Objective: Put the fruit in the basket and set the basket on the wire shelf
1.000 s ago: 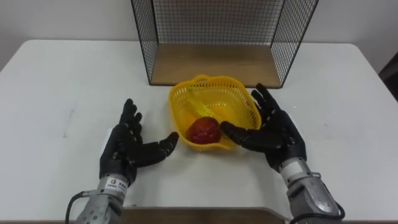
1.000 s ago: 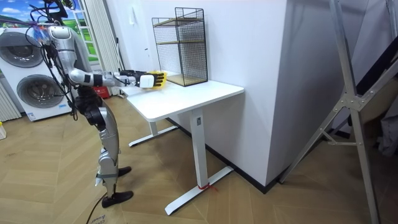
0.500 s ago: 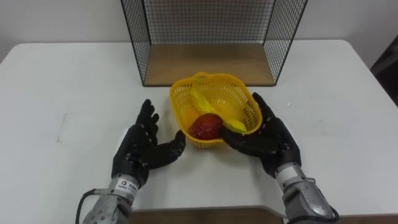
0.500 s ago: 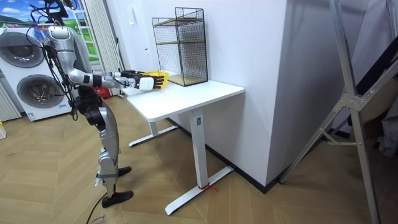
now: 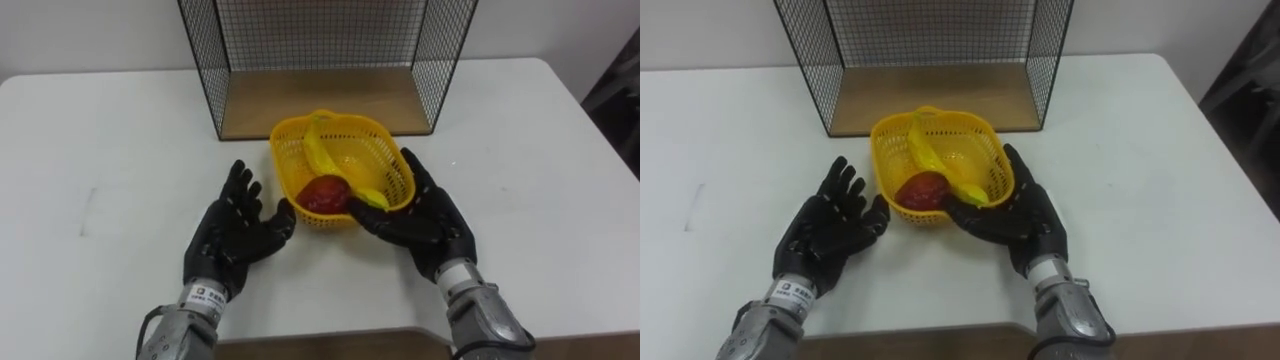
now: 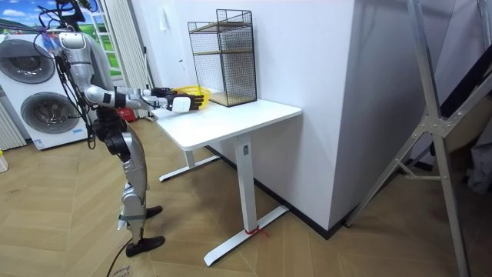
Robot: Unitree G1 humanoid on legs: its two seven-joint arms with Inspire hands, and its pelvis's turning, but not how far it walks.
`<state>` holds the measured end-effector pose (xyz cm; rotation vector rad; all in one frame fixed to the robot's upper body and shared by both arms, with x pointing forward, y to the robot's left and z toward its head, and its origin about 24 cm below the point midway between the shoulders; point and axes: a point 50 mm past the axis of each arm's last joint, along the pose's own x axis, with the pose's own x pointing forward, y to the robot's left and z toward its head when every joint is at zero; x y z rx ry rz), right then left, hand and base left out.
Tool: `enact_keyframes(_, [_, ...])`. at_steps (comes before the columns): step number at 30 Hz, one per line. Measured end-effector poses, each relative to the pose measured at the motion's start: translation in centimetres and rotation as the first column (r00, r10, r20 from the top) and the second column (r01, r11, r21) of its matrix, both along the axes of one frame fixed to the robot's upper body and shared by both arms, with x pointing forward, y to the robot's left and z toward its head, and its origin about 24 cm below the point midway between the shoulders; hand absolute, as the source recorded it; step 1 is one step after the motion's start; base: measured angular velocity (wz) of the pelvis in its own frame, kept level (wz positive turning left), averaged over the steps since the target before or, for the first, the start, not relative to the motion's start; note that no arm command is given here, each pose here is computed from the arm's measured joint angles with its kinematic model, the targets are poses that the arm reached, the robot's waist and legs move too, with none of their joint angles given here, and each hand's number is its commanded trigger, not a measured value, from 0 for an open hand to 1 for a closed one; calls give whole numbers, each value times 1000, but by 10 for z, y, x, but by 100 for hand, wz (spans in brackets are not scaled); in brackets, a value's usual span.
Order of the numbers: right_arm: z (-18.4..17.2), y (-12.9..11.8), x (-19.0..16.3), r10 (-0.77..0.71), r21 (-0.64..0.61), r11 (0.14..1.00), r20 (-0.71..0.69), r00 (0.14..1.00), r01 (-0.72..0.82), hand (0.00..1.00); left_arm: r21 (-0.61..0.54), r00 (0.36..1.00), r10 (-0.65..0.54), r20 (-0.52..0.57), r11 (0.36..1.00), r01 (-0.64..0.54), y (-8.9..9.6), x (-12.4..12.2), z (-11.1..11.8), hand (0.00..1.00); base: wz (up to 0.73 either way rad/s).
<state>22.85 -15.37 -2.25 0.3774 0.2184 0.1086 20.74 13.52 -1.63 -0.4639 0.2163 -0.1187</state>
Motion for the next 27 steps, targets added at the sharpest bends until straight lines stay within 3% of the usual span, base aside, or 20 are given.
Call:
enact_keyframes(5, [0,1,0,8,-10,1000,2,1000,-8,0,-64,1000,21,-12,998,-22,2,0,0,0,0])
enact_keyframes(13, [0,-1,0,5,-18,1000,1,1000,-5,0,-52,999,34,-22,998,-35,10,-1,-3,0,0])
enact_keyframes(19, [0,-1,0,6,-19,1000,1,1000,-6,0,-14,999,36,-25,999,-37,18,-1,-4,0,0])
enact_keyframes(27, [-2,-8,-3,-4,-46,999,-12,1000,3,0,164,994,97,-40,982,-89,41,-3,-11,0,-2])
